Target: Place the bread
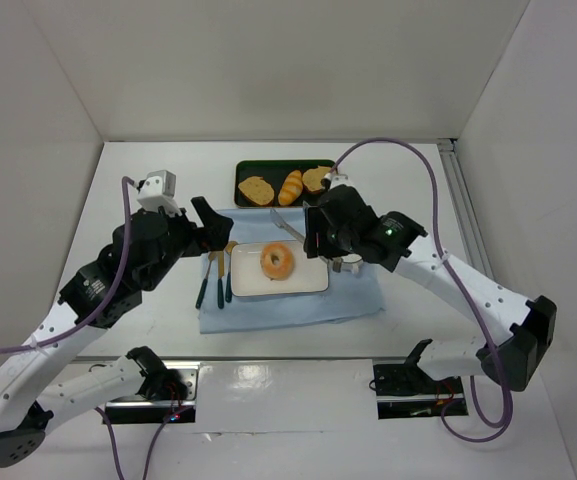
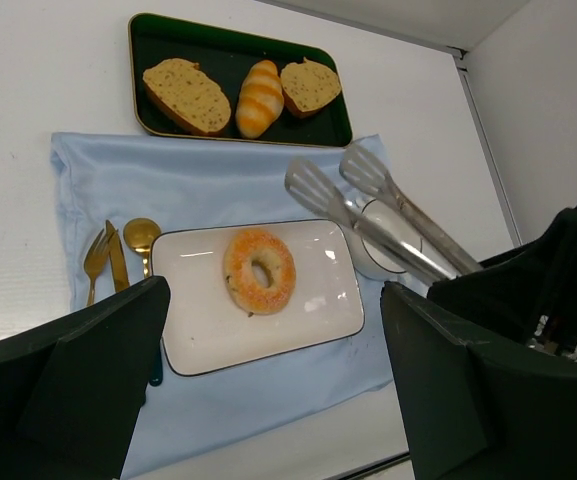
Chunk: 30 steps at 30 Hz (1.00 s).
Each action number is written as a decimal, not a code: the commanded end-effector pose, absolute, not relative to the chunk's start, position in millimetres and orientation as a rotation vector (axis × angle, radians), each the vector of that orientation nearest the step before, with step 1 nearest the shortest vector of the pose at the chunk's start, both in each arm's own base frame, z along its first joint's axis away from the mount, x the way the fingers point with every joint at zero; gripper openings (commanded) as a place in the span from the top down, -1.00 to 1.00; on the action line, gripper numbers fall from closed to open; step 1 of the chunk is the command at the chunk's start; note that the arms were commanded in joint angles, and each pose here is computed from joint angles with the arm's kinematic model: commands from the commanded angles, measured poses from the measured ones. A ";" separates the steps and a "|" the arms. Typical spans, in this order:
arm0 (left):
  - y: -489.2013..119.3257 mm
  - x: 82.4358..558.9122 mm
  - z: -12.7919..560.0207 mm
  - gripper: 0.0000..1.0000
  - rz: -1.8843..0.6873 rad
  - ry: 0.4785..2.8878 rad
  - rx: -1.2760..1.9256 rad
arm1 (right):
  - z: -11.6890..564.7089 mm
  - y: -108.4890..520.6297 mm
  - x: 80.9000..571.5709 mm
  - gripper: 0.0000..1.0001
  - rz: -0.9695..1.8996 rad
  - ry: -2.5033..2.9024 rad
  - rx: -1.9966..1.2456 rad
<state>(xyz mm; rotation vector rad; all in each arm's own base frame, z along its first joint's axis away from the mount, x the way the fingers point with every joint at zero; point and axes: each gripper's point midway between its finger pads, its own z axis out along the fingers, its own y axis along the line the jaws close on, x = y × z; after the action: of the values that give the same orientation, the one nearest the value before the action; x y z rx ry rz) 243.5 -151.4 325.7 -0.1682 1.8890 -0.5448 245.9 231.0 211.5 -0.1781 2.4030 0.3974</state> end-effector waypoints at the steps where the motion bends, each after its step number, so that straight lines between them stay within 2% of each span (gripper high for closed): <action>1: -153.2 244.2 345.7 -1.00 -0.573 1.844 -0.166 | 256.4 223.7 256.3 -0.29 0.418 2.295 -0.115; 7: -153.1 245.0 347.5 -1.00 -0.566 1.835 -0.151 | 270.4 196.4 283.3 -0.29 0.289 2.251 -0.074; 21: -151.1 245.0 341.8 -1.00 -0.548 1.848 -0.154 | 304.7 109.3 389.7 -0.29 0.086 2.098 0.072; 30: -151.0 244.4 335.8 -1.00 -0.543 1.865 -0.158 | 290.2 54.8 407.7 -0.29 -0.041 2.103 0.169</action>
<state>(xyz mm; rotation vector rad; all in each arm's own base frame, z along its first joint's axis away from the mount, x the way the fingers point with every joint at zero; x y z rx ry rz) 244.3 -151.9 323.5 -0.1657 1.8981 -0.5376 389.1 62.6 268.9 0.1562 2.1990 -0.0198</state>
